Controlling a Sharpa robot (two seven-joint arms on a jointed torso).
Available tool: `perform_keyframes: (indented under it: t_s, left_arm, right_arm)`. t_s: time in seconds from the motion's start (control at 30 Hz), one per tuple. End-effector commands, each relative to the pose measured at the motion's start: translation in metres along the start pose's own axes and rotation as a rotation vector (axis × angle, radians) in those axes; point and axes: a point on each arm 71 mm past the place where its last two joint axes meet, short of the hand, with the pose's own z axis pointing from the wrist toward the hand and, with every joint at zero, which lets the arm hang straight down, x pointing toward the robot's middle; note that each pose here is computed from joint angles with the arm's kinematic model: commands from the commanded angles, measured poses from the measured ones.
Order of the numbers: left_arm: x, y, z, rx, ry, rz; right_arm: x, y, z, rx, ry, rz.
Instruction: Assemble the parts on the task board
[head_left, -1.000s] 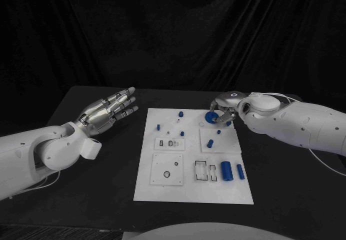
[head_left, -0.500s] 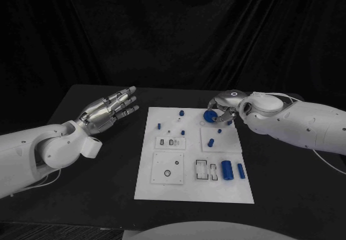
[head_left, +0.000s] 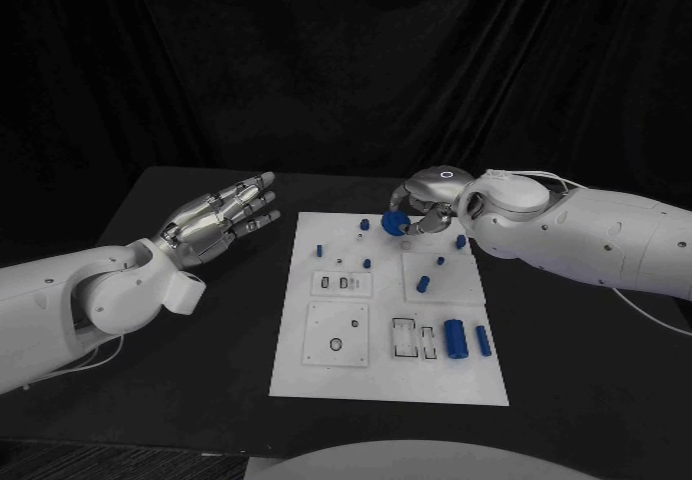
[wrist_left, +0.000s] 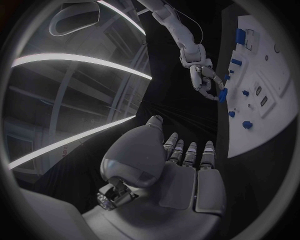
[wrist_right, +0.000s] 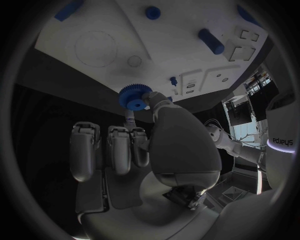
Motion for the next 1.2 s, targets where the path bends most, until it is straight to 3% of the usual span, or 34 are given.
perform_keyframes:
  t_s: [0.03,0.53,1.2]
  left_arm:
    - [0.0023,0.0001,0.001,0.005,0.017,-0.009]
    - [0.004,0.0007,0.0028,0.002,0.023,-0.011]
    - [0.0053,0.0021,0.0055,-0.007,0.04,-0.018]
  right_arm:
    - [-0.001,0.006,0.005,-0.021,0.012,0.018]
    - [0.009,0.031,0.034,-0.068,0.072,0.015]
    - [0.017,0.04,0.046,-0.074,0.101,0.016]
